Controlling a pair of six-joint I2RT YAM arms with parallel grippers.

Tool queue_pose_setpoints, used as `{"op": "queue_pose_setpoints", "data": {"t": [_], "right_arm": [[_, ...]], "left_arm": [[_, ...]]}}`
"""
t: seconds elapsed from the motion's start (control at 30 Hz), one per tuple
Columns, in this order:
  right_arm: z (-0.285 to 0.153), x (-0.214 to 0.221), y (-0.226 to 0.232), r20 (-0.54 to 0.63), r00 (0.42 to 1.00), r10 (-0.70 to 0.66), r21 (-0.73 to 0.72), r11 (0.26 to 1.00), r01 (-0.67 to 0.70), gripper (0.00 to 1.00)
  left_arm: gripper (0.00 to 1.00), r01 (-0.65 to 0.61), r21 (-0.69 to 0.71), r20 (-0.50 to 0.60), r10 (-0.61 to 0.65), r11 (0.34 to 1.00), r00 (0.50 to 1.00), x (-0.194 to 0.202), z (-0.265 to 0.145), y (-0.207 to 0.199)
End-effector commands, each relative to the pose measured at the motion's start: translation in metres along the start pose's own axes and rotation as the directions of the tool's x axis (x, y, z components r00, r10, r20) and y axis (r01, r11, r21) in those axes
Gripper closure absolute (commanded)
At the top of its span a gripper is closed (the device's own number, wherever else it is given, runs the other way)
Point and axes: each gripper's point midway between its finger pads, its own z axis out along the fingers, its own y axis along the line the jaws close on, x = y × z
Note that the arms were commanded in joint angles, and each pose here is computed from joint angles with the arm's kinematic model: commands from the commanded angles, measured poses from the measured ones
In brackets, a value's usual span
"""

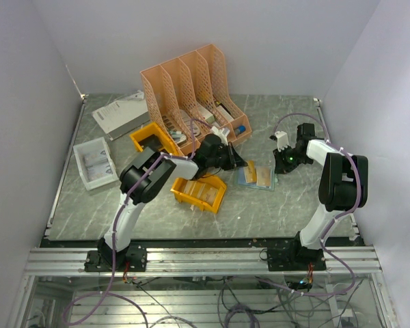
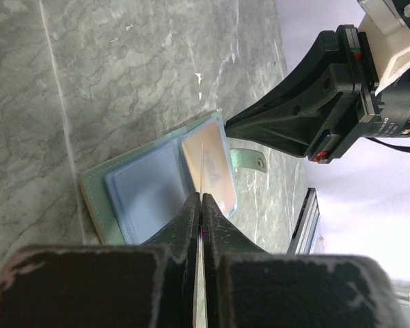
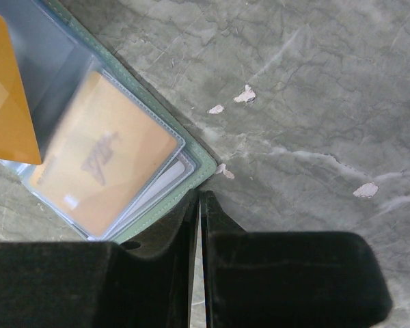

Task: Put the credit cards into the card holder
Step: Insert the credit card into the card holder.

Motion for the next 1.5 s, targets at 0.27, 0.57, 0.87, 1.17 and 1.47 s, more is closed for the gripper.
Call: {"op": "queue_pose_setpoints", "data": {"t": [0.27, 0.57, 0.87, 1.17, 1.47], "right_arm": [[0.002, 0.001, 0.001, -0.011, 1.0, 0.004, -0.019, 1.0, -0.004, 0.94], [0.002, 0.001, 0.001, -0.01, 1.0, 0.005, -0.02, 1.0, -0.005, 0.93], [0.002, 0.001, 0.001, -0.01, 1.0, 0.005, -0.021, 1.0, -0.005, 0.93], [0.002, 0.001, 0.001, -0.01, 1.0, 0.005, -0.022, 1.0, -0.005, 0.93], [0.002, 0.001, 0.001, -0.011, 1.0, 0.005, -0.023, 1.0, -0.005, 0.93]], "left_arm": [[0.93, -0.034, -0.022, -0.045, 0.033, 0.999, 0.998, 0.005, 0.01, 0.003], [0.93, -0.044, -0.05, -0.079, 0.04, 0.998, 0.996, 0.013, 0.011, 0.01], [0.93, -0.04, -0.064, -0.104, 0.033, 0.997, 0.994, 0.021, 0.016, 0.013], [0.93, -0.049, -0.099, -0.13, 0.036, 0.994, 0.991, 0.024, 0.017, 0.018], [0.93, -0.049, -0.128, -0.159, 0.028, 0.991, 0.987, 0.029, 0.019, 0.027]]}}
